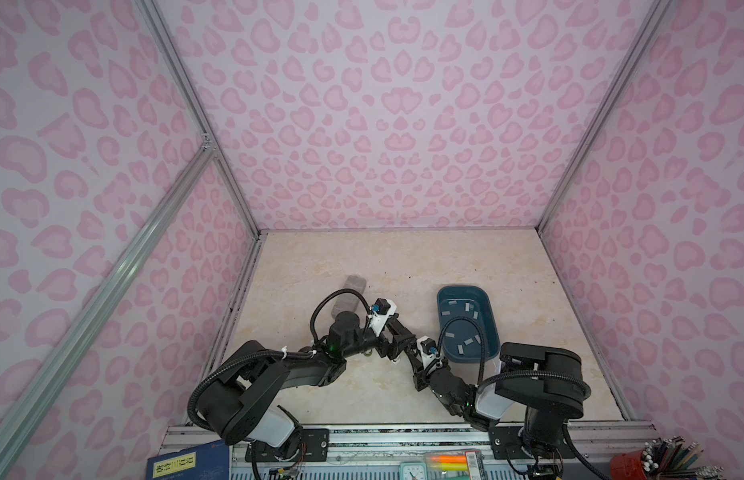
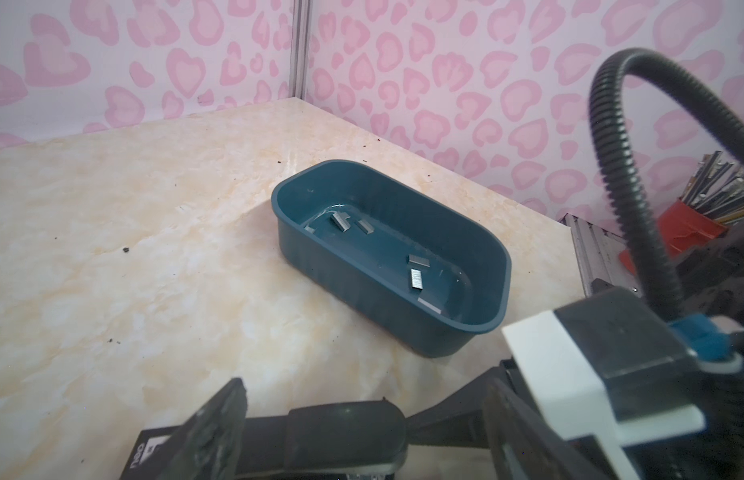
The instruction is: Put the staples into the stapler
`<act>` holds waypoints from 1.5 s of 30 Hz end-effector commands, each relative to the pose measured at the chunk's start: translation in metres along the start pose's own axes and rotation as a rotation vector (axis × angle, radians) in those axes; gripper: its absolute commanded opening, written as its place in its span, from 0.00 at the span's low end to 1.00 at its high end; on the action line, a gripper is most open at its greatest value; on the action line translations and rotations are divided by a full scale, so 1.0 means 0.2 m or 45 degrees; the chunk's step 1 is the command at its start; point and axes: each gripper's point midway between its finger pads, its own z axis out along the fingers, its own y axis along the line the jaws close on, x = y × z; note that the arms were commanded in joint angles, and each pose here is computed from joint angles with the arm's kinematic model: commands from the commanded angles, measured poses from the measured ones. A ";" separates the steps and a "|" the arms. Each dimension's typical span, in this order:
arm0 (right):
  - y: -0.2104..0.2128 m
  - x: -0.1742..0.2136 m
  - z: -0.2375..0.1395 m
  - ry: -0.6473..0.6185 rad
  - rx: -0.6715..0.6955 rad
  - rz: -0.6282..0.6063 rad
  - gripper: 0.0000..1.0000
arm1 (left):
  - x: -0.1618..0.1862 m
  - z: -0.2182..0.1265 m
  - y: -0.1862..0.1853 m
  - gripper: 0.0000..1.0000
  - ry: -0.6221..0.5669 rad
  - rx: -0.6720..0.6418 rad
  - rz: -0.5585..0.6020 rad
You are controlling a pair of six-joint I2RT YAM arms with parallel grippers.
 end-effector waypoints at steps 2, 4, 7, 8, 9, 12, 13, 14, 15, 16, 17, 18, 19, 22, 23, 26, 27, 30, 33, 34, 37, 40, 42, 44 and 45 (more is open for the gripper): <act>-0.01 -0.05 -0.01 -0.045 0.015 0.031 0.34 | -0.03 -0.03 0.01 0.89 -0.032 -0.045 -0.001; -0.02 -0.07 -0.03 -0.055 0.013 0.046 0.37 | -0.02 -0.03 0.09 0.90 -0.027 -0.155 -0.025; -0.02 -0.14 -0.06 -0.069 0.012 0.071 0.38 | 0.00 -0.03 0.20 0.87 0.000 -0.306 -0.079; -0.01 -0.16 -0.06 -0.073 0.007 0.074 0.37 | 0.02 -0.03 0.23 0.85 0.014 -0.342 -0.096; 0.00 -0.19 -0.07 -0.080 0.000 0.078 0.37 | 0.03 -0.02 0.25 0.83 0.027 -0.369 -0.112; 0.00 -0.27 -0.08 -0.063 0.029 0.061 0.36 | 0.05 -0.01 0.29 0.79 0.033 -0.408 -0.142; 0.00 -0.29 -0.08 -0.040 0.056 0.044 0.36 | 0.06 -0.01 0.30 0.79 0.035 -0.417 -0.149; -0.01 -0.31 -0.07 -0.027 0.077 0.038 0.35 | 0.06 0.00 0.30 0.78 0.043 -0.421 -0.154; -0.01 -0.33 -0.07 -0.016 0.090 0.028 0.34 | 0.07 0.01 0.31 0.77 0.051 -0.422 -0.159; -0.02 -0.35 -0.06 -0.015 0.094 0.031 0.33 | 0.08 0.01 0.31 0.76 0.059 -0.424 -0.165; -0.03 -0.35 -0.06 -0.011 0.095 0.031 0.32 | 0.08 0.02 0.31 0.75 0.063 -0.422 -0.169; -0.03 -0.36 -0.05 -0.008 0.091 0.040 0.32 | 0.09 0.02 0.32 0.75 0.069 -0.423 -0.173; -0.04 -0.35 -0.04 0.001 0.089 0.050 0.32 | 0.10 0.03 0.32 0.74 0.075 -0.425 -0.175; -0.06 -0.32 0.00 0.050 0.080 0.076 0.30 | 0.12 0.04 0.33 0.74 0.095 -0.430 -0.185; -0.06 -0.31 0.02 0.063 0.074 0.079 0.30 | 0.13 0.04 0.33 0.74 0.102 -0.432 -0.191; -0.03 -0.27 0.05 0.098 0.050 0.065 0.29 | 0.16 0.06 0.33 0.73 0.124 -0.417 -0.200; -0.02 -0.26 0.05 0.108 0.042 0.060 0.29 | 0.17 0.06 0.32 0.73 0.131 -0.414 -0.200; -0.02 -0.23 0.08 0.137 0.052 0.049 0.27 | 0.20 0.07 0.32 0.72 0.151 -0.412 -0.203; -0.02 -0.20 0.09 0.157 0.058 0.050 0.26 | 0.23 0.08 0.31 0.71 0.169 -0.403 -0.207; -0.02 -0.19 0.09 0.160 0.061 0.053 0.26 | 0.24 0.09 0.30 0.71 0.172 -0.398 -0.208; -0.04 -0.16 0.09 0.175 0.074 0.055 0.25 | 0.26 0.09 0.28 0.69 0.183 -0.392 -0.215; -0.05 -0.12 0.08 0.191 0.081 0.059 0.23 | 0.28 0.09 0.27 0.68 0.190 -0.389 -0.221; -0.06 -0.10 0.08 0.204 0.086 0.063 0.23 | 0.30 0.09 0.27 0.67 0.198 -0.386 -0.225; -0.07 -0.07 0.08 0.219 0.097 0.066 0.22 | 0.31 0.09 0.26 0.66 0.203 -0.382 -0.228; -0.07 -0.05 0.09 0.227 0.101 0.068 0.22 | 0.31 0.09 0.26 0.65 0.204 -0.381 -0.229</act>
